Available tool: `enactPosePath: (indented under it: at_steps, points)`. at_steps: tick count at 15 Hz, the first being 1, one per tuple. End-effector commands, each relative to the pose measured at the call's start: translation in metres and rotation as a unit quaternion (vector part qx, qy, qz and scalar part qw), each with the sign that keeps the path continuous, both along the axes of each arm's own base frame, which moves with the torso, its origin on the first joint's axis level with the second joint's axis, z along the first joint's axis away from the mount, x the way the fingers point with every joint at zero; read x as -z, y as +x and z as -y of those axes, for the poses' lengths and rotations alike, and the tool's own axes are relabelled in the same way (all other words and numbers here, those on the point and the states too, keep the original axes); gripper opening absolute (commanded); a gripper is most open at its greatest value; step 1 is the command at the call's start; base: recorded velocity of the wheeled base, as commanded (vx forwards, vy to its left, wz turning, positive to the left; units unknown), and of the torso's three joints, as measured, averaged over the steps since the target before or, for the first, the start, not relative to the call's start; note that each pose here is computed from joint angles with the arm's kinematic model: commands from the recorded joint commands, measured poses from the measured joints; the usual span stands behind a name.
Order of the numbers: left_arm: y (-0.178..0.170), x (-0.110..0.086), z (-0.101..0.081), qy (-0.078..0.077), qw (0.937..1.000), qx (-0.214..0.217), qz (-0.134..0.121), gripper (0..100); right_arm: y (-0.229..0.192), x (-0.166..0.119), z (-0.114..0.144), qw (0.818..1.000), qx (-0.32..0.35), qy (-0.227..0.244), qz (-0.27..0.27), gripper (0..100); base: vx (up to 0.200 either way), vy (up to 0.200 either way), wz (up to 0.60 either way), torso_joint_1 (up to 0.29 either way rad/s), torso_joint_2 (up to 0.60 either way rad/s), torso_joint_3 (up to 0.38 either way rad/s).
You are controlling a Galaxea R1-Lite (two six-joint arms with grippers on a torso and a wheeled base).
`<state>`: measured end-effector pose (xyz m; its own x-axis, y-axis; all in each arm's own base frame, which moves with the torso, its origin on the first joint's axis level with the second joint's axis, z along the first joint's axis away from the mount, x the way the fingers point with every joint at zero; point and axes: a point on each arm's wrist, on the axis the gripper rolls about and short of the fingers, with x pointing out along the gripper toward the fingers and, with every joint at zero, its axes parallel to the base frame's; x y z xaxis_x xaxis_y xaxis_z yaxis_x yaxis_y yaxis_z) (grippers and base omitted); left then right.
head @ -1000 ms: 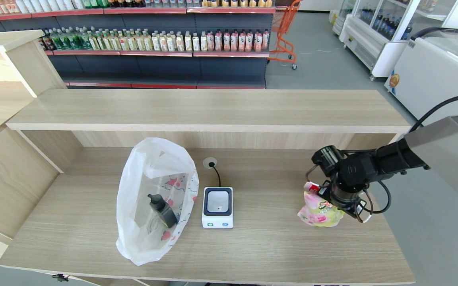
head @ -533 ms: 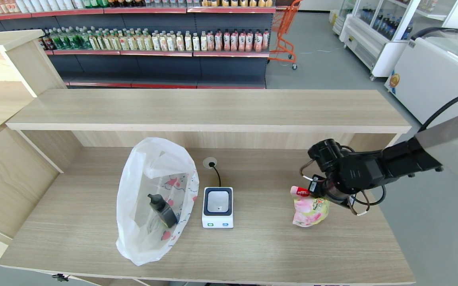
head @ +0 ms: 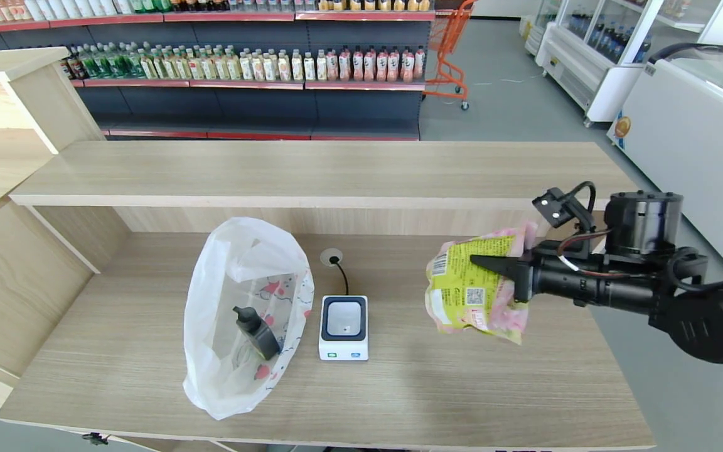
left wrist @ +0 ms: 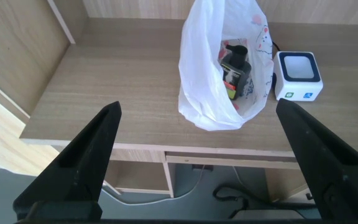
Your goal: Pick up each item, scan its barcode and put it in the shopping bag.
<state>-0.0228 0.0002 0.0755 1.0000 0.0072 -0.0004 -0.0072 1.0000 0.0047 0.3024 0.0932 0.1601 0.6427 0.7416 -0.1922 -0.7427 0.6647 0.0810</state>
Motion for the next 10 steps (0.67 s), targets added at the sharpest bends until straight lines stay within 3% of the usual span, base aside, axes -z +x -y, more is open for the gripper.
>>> enactPosePath:
  at_steps: [1,3,6,10]
  points:
    - [0.000,0.000,0.000,0.000,1.0000,0.000,-0.001,100,-0.028,-0.008,0.016,0.989,-0.114,0.010,0.090,0,0.000,0.000,0.00,0.000,0.00,0.000]
    - [0.000,0.000,0.000,0.000,1.0000,0.000,-0.001,100,-0.041,-0.025,0.001,0.985,-0.144,0.042,0.086,0,0.000,0.000,0.00,0.000,0.00,0.000]
    - [0.000,0.000,0.000,0.000,1.0000,0.001,-0.001,100,-0.064,-0.045,-0.020,0.976,-0.187,0.103,0.034,0,0.000,0.000,0.00,0.000,0.00,0.000]
    - [0.000,0.000,0.000,0.000,1.0000,0.000,-0.001,100,-0.077,-0.040,-0.039,0.967,-0.229,0.111,0.032,0,0.000,0.000,0.00,0.000,0.00,0.000]
